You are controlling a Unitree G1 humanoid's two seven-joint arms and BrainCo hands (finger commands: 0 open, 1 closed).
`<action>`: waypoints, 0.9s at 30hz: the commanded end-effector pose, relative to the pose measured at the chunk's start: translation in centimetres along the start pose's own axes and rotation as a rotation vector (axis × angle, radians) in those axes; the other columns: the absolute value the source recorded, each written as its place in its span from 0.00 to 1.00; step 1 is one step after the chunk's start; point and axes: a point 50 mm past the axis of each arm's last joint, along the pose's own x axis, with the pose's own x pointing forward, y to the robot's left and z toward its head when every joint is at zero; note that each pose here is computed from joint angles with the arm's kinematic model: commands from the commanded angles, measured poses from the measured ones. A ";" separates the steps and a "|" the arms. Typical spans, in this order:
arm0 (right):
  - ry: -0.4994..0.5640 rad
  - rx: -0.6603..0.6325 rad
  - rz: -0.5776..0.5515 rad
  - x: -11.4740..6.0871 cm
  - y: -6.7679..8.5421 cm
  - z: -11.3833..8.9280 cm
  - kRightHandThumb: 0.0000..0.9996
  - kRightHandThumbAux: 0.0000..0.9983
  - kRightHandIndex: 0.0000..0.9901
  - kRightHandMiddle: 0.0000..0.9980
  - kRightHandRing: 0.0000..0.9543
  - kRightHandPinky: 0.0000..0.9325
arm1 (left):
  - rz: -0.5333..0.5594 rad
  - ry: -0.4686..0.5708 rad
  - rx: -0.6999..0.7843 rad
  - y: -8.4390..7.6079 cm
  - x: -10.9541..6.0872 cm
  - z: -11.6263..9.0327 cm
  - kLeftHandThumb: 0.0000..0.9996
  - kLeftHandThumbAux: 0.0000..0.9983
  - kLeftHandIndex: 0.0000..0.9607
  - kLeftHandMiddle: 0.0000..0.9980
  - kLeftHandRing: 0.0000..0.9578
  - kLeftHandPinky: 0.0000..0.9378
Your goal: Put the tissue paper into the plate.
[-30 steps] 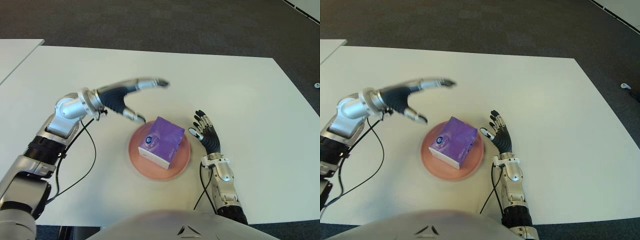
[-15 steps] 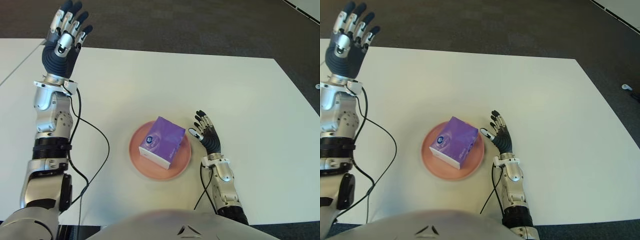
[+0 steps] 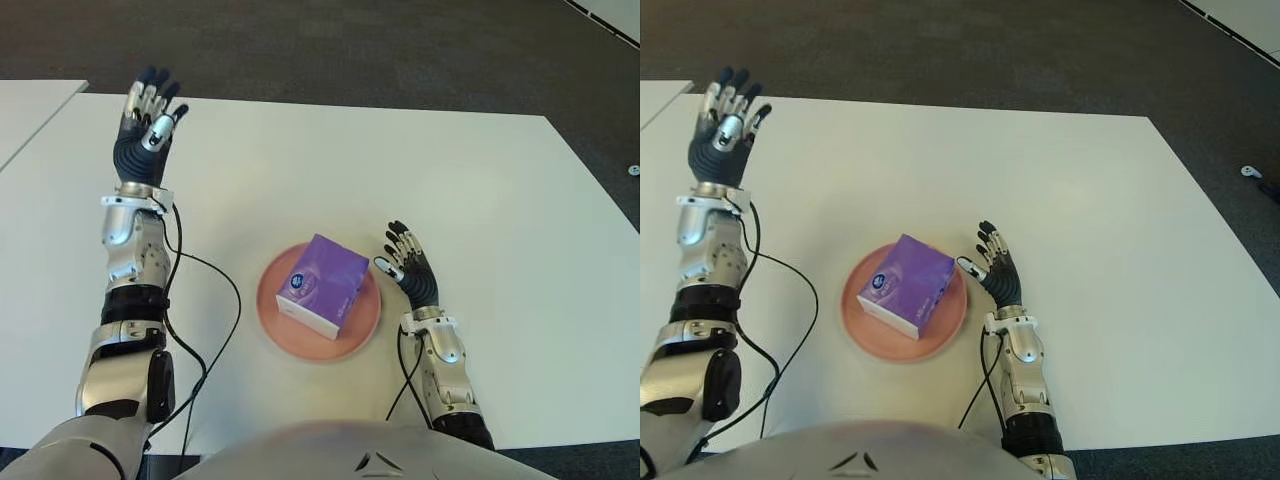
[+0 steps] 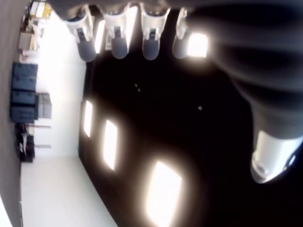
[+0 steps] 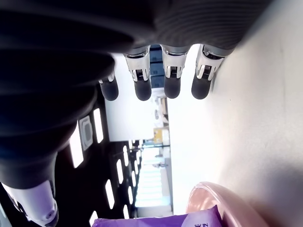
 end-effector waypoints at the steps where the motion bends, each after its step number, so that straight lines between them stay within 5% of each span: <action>1: 0.134 0.017 -0.014 -1.5 -0.1 -2.4 0.01 0.69 0.00 0.00 0.00 0.00 | 0.027 0.063 0.054 -0.4 -1.4 -1.8 0.02 0.67 0.02 0.03 0.01 0.01; 10: 0.130 0.009 -0.012 -1.6 0.0 -2.2 0.02 0.69 0.00 0.00 0.00 0.00 | -0.013 0.143 0.109 -4.3 -4.8 -4.4 0.00 0.69 0.03 0.03 0.01 0.00; 27: 0.131 0.002 -0.019 -1.6 0.2 -2.0 0.02 0.67 0.00 0.00 0.00 0.00 | -0.141 0.255 0.290 -8.3 -11.3 -7.3 0.00 0.63 0.01 0.00 0.00 0.00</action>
